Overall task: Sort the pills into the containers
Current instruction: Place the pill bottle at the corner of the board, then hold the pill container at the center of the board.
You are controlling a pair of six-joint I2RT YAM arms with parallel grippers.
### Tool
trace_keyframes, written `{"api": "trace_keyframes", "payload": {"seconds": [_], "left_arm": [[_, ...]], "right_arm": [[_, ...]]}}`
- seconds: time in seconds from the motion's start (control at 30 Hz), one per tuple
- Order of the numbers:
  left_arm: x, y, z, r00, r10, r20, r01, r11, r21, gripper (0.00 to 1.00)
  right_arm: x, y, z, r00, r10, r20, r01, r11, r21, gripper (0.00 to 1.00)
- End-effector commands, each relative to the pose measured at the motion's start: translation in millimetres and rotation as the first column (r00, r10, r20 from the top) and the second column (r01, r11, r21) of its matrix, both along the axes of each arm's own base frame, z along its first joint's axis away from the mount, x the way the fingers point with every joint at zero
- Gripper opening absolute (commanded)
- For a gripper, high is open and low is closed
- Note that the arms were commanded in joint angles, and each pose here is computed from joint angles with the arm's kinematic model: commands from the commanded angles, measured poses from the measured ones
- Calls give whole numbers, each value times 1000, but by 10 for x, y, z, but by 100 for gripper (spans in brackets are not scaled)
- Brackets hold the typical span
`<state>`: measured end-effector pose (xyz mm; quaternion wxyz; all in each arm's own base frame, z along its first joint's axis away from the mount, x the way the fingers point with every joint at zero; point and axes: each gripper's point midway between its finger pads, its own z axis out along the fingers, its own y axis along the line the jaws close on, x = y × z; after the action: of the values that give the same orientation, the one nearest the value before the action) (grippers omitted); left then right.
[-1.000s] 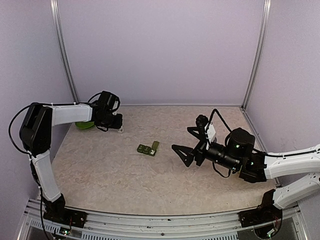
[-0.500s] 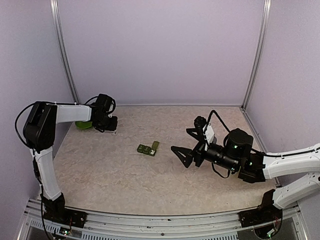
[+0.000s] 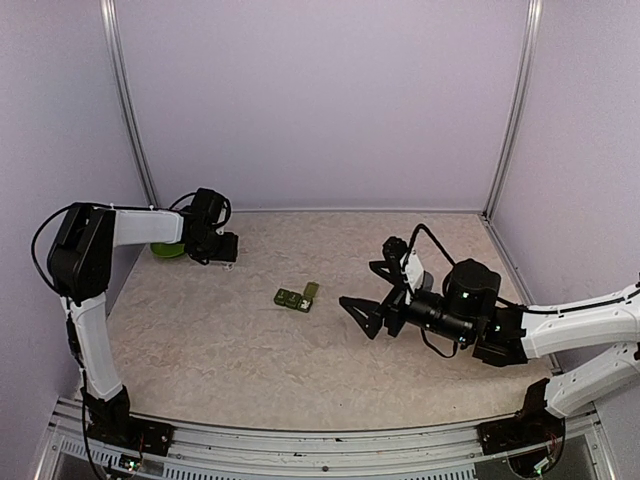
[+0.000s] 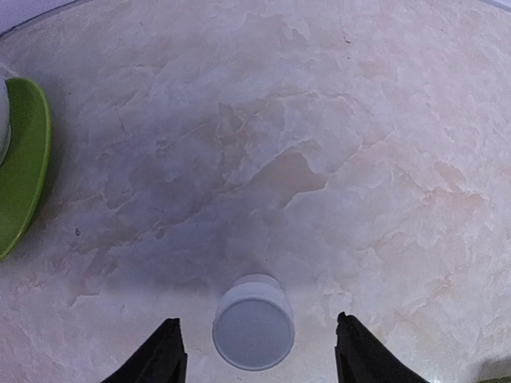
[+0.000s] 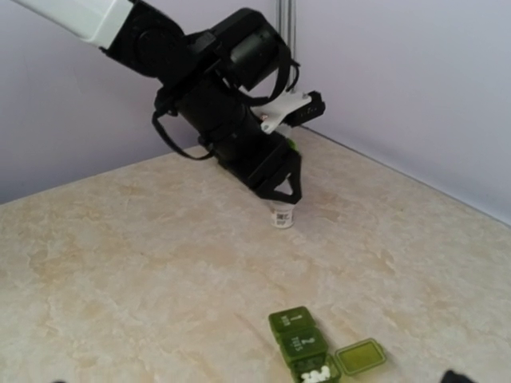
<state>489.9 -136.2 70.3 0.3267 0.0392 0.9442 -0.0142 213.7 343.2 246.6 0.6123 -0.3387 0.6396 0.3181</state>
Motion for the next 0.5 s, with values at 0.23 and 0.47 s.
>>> {"api": "trace_keyframes", "payload": {"seconds": [0.23, 0.47], "left_arm": [[-74, -193, 642, 988, -21, 150, 24, 1000, -17, 99], [-535, -697, 737, 975, -141, 171, 160, 981, -108, 99]], "right_arm": [[-22, 251, -25, 995, 95, -25, -95, 995, -27, 100], [107, 418, -10, 982, 152, -112, -152, 988, 14, 100]]}}
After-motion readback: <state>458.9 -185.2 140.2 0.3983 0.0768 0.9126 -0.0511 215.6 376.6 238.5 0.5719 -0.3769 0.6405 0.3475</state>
